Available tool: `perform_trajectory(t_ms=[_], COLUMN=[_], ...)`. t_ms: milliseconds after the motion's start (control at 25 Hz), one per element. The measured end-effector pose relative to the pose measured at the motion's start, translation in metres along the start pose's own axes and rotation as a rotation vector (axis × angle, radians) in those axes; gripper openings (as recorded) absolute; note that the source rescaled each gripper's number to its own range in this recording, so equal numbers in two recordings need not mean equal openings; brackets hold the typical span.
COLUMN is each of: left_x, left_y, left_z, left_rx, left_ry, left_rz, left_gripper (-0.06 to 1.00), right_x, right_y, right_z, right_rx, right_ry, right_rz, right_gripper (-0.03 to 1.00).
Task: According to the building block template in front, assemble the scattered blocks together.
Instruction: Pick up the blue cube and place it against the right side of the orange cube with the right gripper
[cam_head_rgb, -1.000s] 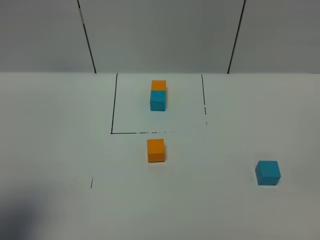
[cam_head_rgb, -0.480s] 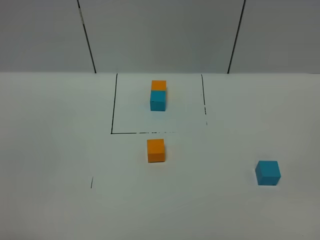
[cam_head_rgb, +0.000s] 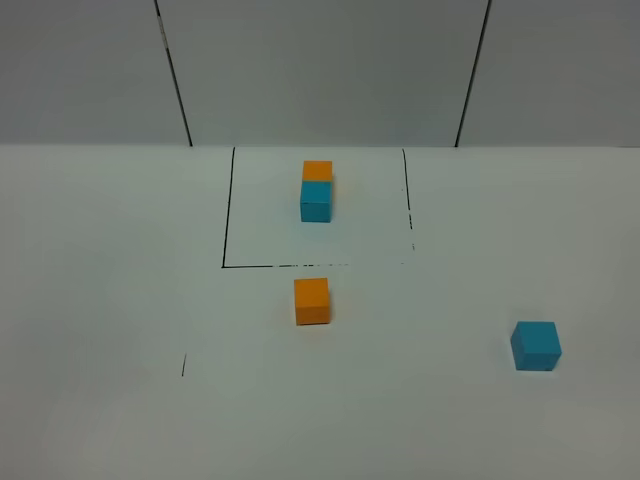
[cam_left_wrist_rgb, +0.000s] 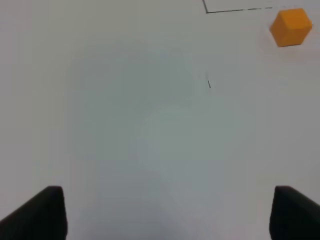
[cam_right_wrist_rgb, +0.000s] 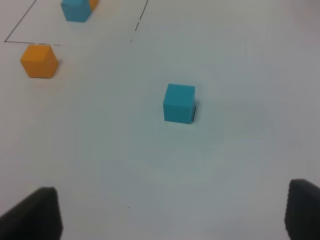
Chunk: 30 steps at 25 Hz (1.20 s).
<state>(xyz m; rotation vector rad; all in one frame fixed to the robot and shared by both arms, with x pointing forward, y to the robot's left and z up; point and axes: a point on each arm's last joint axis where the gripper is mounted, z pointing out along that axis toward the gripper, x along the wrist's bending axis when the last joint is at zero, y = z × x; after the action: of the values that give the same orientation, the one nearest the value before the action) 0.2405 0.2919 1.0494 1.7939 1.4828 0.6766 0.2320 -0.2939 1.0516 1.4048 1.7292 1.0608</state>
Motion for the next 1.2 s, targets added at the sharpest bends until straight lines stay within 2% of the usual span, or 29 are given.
perform_trajectory(t_ms=[320,480,1200], left_x=[-0.006,-0.006,-0.006], left_y=[-0.008,-0.012,-0.012], left_z=[-0.008,-0.007,-0.007], left_rx=[-0.086,-0.073,-0.071], left_ry=[-0.048,-0.051,-0.051], left_rz=[0.072,0.099,0.103], left_gripper=[0.68,0.68,0.68], right_x=[0.000,0.000,0.000], right_y=[0.000,0.000,0.000], right_z=[0.000,0.000,0.000], right_rx=[0.000,0.000,0.000], right_ry=[0.000,0.000,0.000], right_rz=[0.000,0.000,0.000], right_gripper=[0.78,0.78,0.78])
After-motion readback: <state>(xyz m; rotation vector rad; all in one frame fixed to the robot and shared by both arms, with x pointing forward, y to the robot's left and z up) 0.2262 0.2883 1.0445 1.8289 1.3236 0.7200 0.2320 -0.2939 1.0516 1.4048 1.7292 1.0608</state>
